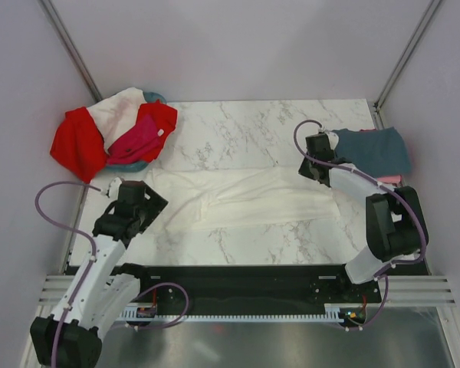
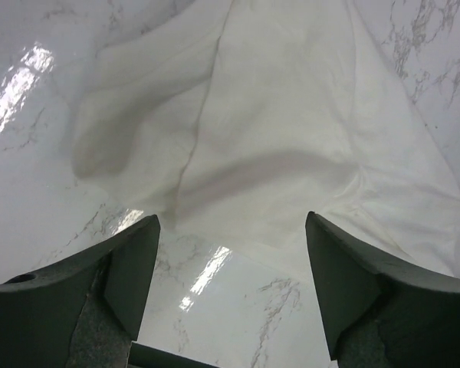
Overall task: Fold and stack the t-shirts
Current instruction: Fold the tshirt
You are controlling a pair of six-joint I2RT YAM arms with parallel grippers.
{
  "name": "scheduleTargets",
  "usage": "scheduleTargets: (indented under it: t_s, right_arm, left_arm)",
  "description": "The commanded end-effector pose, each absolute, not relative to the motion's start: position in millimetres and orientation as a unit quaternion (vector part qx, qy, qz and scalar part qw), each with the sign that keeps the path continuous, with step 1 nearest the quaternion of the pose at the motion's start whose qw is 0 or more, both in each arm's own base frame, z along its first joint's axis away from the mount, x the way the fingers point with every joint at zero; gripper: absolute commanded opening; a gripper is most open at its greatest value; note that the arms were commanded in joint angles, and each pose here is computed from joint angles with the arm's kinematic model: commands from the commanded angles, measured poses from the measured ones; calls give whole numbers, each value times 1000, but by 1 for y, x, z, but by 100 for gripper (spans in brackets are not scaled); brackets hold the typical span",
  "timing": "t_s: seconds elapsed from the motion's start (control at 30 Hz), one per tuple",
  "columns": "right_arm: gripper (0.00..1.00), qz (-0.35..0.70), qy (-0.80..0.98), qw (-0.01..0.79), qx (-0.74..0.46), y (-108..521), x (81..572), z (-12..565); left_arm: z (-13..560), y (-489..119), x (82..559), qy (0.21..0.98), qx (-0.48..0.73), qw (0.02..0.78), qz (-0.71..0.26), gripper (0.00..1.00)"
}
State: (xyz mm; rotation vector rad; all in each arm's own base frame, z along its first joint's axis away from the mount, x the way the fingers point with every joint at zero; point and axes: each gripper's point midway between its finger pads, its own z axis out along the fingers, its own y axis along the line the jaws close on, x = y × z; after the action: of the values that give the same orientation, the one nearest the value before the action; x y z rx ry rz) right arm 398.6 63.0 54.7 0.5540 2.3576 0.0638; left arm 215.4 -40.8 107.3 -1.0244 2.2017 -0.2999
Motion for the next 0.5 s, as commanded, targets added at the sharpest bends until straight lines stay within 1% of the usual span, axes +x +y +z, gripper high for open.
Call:
scheduleTargets:
  t_s: [0.0,0.07,0.2,0.27,0.3,0.37,0.47]
  right_arm:
    - [22,92,897,398,167,115,398,111]
    - [23,139,898,388,156,142,386,116]
    - [22,234,895,364,113,204,361,123]
    - [23,270,891,350,100,227,352,125]
    - [23,294,891,337,81,245,343,127]
    - [23,322,886,327,66,267,336,131]
    - [24,340,891,297,39,300,321,120]
  left_arm:
    - [127,-25,251,834,-381,390,-79,83]
    - [125,-24,263,829,-386,395,-82,82]
    - [113,-25,287,814,-409,400,-99,75]
    - [107,-21,300,803,-425,405,-98,70]
    - [103,-17,303,793,-445,406,-93,66]
    - [105,-14,318,772,-457,428,-105,63]
    - [100,-8,329,748,-480,445,-109,58]
